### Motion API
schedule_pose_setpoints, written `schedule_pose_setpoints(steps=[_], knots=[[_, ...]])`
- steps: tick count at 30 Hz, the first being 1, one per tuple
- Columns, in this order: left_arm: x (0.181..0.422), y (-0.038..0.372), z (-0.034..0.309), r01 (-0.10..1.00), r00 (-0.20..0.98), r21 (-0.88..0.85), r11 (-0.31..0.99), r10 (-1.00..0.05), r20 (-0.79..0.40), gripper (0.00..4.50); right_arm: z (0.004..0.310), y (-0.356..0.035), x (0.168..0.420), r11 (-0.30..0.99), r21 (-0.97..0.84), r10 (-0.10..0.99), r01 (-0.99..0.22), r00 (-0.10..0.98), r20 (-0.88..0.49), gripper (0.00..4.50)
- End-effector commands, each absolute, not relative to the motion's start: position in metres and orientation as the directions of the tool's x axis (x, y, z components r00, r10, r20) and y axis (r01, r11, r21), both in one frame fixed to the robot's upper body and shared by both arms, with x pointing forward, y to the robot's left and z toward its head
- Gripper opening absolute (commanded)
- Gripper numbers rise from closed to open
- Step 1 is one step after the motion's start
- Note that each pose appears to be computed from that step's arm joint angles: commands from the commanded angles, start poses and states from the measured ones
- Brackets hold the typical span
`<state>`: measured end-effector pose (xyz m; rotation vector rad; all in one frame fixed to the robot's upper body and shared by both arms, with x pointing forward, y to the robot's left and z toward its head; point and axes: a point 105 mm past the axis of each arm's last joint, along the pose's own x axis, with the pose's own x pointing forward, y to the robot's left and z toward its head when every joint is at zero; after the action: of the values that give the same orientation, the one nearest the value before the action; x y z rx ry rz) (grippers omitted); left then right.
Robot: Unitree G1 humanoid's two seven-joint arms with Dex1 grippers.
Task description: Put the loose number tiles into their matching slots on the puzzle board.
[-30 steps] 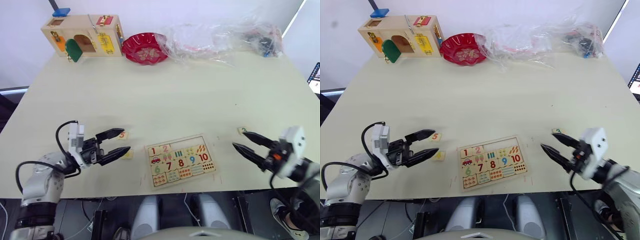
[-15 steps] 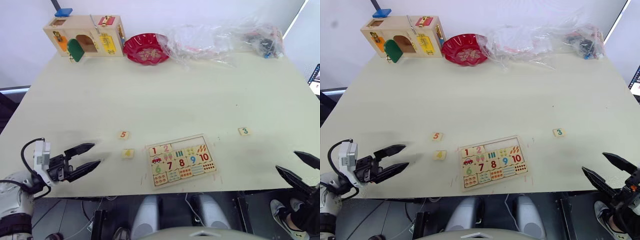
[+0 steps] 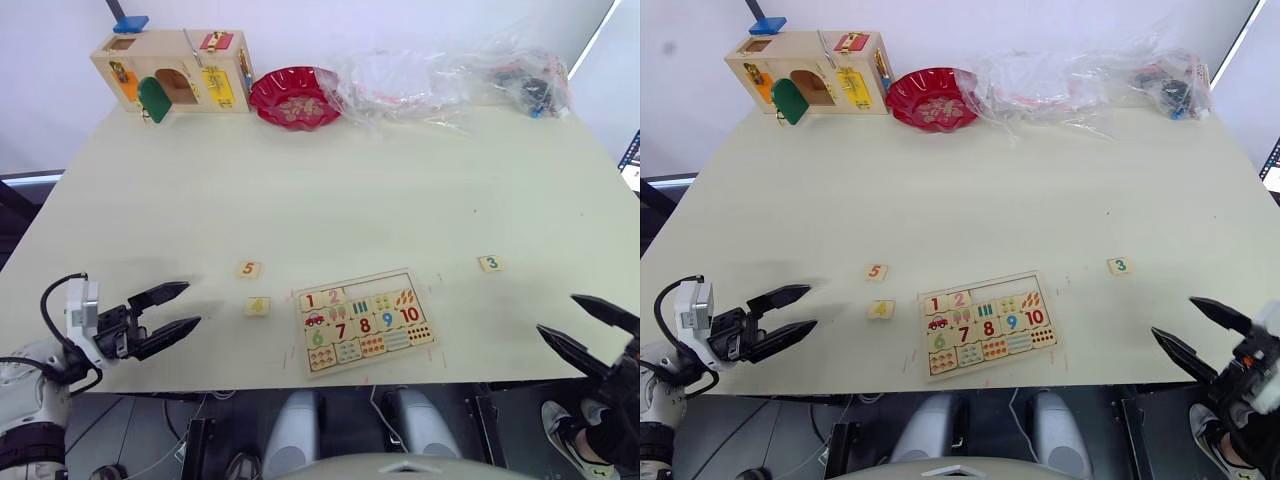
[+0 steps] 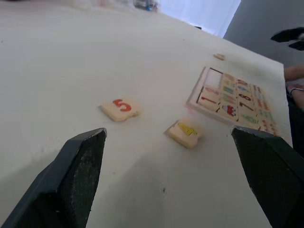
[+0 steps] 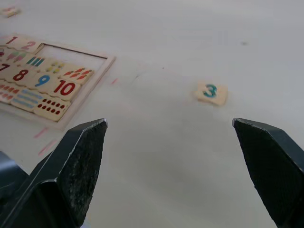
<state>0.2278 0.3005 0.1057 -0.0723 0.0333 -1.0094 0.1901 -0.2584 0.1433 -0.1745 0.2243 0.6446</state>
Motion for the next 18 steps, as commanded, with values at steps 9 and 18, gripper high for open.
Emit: schedule_pose_setpoints(steps=[9, 18], knots=[[0.223, 0.264, 0.129, 0.947, 0.32, -0.03, 0.319, -0.942, 0.104, 4.5, 0.151, -0.263, 0.261, 0.556, -0.192, 0.66, -0.809, 0.57, -0.49, 4.41], [0.219, 0.261, 0.127, 0.953, 0.302, -0.015, 0.303, -0.943, 0.139, 4.5, 0.135, -0.271, 0.302, 0.453, -0.212, 0.655, -0.866, 0.485, -0.579, 4.41]])
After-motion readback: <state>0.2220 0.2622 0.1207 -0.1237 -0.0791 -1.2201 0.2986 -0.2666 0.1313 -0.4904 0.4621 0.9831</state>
